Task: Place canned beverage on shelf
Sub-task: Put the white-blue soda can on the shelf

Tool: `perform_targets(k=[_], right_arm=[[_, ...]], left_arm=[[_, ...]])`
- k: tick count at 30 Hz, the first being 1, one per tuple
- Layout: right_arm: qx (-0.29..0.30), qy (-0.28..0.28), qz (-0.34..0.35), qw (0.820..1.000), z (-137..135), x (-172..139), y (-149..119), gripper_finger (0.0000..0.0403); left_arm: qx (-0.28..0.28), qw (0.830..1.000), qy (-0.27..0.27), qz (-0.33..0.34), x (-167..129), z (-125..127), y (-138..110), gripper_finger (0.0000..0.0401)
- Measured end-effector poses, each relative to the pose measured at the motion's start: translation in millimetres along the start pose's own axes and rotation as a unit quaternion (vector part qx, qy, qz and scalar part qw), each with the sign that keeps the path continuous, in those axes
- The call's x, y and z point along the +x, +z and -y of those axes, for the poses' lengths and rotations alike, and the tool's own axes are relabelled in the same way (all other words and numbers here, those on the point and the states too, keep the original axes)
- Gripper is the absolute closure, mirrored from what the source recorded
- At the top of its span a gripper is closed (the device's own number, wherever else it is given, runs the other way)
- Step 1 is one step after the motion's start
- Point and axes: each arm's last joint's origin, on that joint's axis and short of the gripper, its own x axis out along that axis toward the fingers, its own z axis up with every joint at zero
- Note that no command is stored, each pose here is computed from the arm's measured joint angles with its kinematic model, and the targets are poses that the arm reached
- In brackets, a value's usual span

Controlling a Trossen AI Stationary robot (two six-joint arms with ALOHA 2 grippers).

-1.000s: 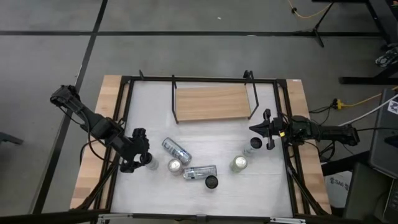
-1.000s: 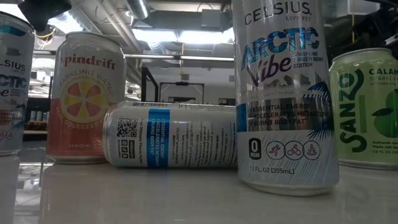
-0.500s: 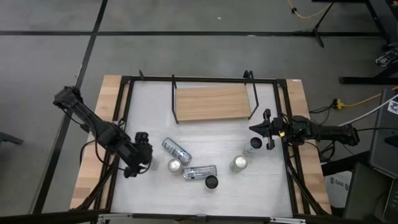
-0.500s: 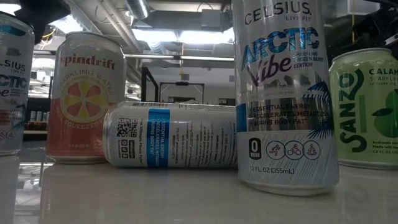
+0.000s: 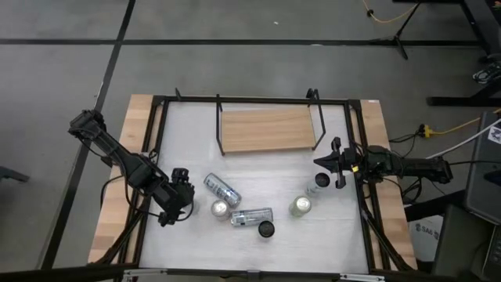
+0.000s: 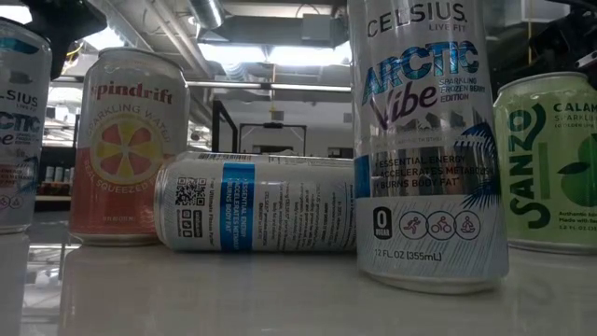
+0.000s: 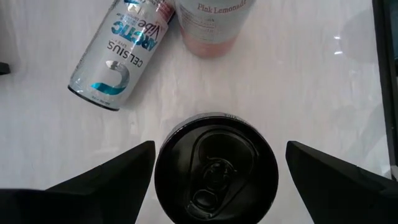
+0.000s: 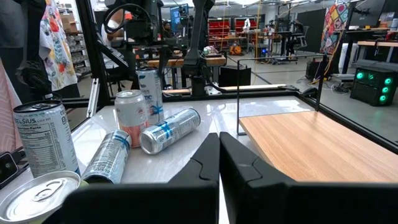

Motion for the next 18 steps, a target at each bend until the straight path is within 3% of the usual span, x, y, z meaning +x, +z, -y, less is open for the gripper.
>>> perform_targets(k=[18], right_arm=[[0.000,0.000,0.000,1.000,0.0,0.0,0.0,0.0403]], left_arm=[[0.009,1.000,0.000,-0.005,2.3,0.9,0.5,0.0046]])
